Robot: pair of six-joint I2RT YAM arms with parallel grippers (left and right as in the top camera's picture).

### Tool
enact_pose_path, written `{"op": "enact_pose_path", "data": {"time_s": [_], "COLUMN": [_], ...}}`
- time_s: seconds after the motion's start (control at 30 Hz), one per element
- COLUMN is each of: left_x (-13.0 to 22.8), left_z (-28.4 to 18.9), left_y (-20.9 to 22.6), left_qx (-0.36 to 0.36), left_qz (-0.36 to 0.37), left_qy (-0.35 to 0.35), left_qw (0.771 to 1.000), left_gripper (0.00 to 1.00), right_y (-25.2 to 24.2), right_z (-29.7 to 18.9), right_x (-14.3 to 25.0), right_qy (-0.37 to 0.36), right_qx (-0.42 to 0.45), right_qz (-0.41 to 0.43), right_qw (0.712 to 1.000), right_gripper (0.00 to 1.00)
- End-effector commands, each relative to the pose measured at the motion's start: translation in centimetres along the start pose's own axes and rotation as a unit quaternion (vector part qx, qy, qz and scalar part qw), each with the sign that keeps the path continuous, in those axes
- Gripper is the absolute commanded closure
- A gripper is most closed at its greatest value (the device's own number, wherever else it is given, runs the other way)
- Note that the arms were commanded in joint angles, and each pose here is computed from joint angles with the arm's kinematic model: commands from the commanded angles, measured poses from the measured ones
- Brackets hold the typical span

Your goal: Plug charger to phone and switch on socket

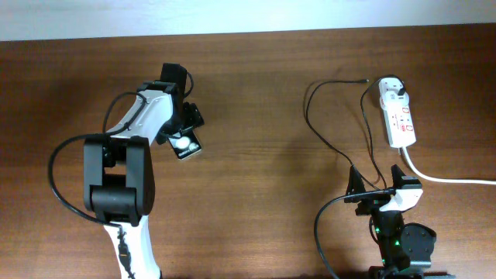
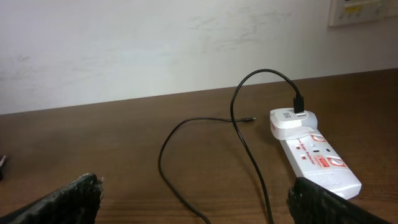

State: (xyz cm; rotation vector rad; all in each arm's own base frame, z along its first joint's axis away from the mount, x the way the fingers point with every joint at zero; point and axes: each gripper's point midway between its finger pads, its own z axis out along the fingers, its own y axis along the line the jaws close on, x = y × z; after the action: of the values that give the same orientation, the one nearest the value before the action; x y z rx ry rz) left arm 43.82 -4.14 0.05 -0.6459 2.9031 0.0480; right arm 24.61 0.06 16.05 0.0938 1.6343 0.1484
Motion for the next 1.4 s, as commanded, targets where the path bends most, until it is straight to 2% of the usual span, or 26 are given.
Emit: {"op": "enact_pose_path", "data": {"time_s": [0.0, 0.17, 0.3, 0.43, 0.67, 1.1, 1.37], "left_x": [1.3, 1.6, 1.8, 0.6, -0.3, 5.5, 10.4], "left_z": [2.4, 2.5, 1.4, -1.8, -10.4, -24.6, -32.1], "left_y": [1.5, 1.4, 0.2, -0.4, -0.1, 3.5, 7.4], "left_qx": [-0.034, -0.030, 0.005, 0.027, 0.065, 0.131, 0.170], "left_qz": [0.009, 0.010, 0.008, 0.006, 0.002, 0.002, 0.000], "left_qy": [0.022, 0.027, 0.039, 0.010, -0.051, -0.094, -0.160], "left_qw": [0.999, 0.999, 0.999, 1.000, 0.997, 0.987, 0.972], "left_gripper": [0.25, 0.30, 0.36, 0.36, 0.38, 0.38, 0.37], "right_y": [-0.2, -0.2, -0.2, -0.2, -0.2, -0.2, -0.2], "right_z": [0.0, 0.0, 0.0, 0.0, 0.0, 0.0, 0.0], "right_x": [0.2, 0.2, 0.2, 0.2, 0.2, 0.2, 0.2], "right_qy": [0.001, 0.001, 0.001, 0.001, 0.001, 0.001, 0.001], "right_qx": [0.004, 0.004, 0.004, 0.004, 0.004, 0.004, 0.004], "right_qz": [0.000, 0.000, 0.000, 0.000, 0.000, 0.000, 0.000], "right_qw": [1.000, 1.000, 1.000, 1.000, 1.000, 1.000, 1.000], "right_gripper": [0.01, 0.01, 0.01, 0.01, 0.01, 0.01, 0.01]}}
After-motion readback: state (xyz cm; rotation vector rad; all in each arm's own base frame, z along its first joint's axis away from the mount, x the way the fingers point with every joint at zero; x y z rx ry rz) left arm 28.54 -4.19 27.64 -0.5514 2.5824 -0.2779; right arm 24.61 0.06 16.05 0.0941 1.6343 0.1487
